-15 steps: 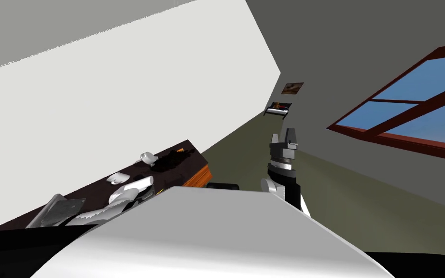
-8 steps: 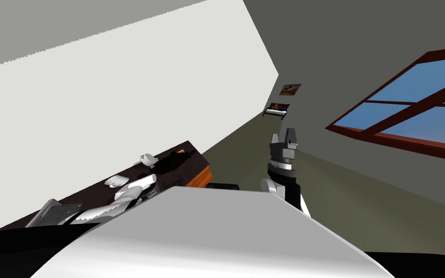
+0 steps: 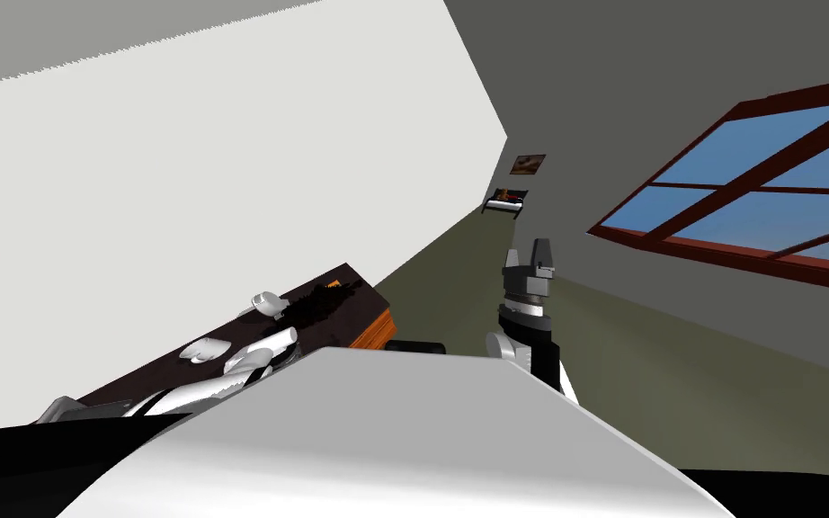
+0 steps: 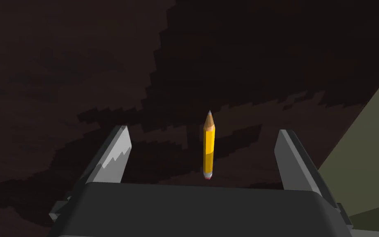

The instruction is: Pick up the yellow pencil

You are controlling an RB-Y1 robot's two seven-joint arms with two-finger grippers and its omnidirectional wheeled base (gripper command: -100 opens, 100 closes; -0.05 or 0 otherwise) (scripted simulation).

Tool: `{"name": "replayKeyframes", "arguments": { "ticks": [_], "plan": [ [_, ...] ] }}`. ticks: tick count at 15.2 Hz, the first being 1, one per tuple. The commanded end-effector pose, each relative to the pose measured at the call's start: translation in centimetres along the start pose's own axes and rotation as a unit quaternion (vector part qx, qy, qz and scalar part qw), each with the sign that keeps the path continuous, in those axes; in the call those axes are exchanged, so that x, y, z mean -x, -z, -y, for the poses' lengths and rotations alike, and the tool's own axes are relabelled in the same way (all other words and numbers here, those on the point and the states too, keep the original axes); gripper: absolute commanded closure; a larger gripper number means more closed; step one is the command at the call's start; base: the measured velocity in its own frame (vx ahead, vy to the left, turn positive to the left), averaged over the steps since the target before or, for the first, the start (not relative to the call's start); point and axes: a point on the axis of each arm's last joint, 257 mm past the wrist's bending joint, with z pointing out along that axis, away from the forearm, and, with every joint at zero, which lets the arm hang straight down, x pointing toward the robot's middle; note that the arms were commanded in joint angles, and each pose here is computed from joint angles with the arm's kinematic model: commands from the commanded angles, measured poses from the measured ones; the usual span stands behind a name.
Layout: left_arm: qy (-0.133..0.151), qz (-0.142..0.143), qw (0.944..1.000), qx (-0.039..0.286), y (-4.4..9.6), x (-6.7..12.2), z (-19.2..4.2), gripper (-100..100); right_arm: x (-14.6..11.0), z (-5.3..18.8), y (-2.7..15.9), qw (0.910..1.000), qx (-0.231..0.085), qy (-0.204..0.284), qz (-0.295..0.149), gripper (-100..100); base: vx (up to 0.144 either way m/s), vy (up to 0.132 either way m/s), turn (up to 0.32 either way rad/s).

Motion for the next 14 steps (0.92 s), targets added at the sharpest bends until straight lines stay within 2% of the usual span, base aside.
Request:
{"name": "replayKeyframes", "arguments": {
  "ticks": [1, 2, 5, 7, 8, 9, 12, 13, 14],
  "plan": [
    [0.0, 0.0, 1.0, 0.0, 0.0, 0.0, 0.0, -100, 0.0, 0.0, 0.0, 1.0, 0.0, 0.0, 0.0, 0, -0.048, 0.04, -0.068],
    [-0.009, 0.0, 1.0, -0.002, 0.6, 0.1, 0.7, 100, 0.0, 0.0, 0.0, 1.0, 0.0, 0.0, 0.0, 0, 0.024, -0.012, 0.172],
    [-0.012, 0.0, 0.9999, -0.003, 0.8, 0.1, 0.9, 100, 0.0, 0.0, 0.0, 1.0, 0.0, 0.0, 0.0, 0, 0.062, -0.063, 0.144],
    [-0.022, -0.001, 0.9997, -0.004, 1.5, 0.2, 1.5, 100, 0.0, 0.0, 0.0, 1.0, 0.0, 0.0, 0.0, 0, 0.049, -0.039, 0.088],
    [-0.018, -0.001, 0.9998, -0.004, 1.2, 0.2, 1.3, 100, 0.0, 0.0, 0.0, 1.0, 0.0, 0.0, 0.0, 0, 0.028, -0.024, 0.056],
    [-0.019, -0.006, 0.9998, 0.006, 1.5, -0.2, 1.0, -100, 0.0, 0.0, 0.0, 1.0, 0.0, 0.0, 0.0, 0, 0.017, -0.017, -0.033],
    [-0.019, -0.007, 0.9998, 0.005, 1.5, -0.3, 1.1, -100, 0.0, 0.0, 0.0, 1.0, 0.0, 0.0, 0.0, 0, 0.014, -0.012, -0.045],
    [-0.008, -0.008, 0.9999, 0.009, 0.6, -0.5, 0.0, -100, 0.0, 0.0, 0.0, 1.0, 0.0, 0.0, 0.0, 0, -0.023, 0.026, -0.135],
    [-0.005, -0.008, 0.9999, 0.01, 0.4, -0.5, -0.2, -100, 0.0, 0.0, 0.0, 1.0, 0.0, 0.0, 0.0, 0, -0.05, 0.063, -0.202]
  ]
}}
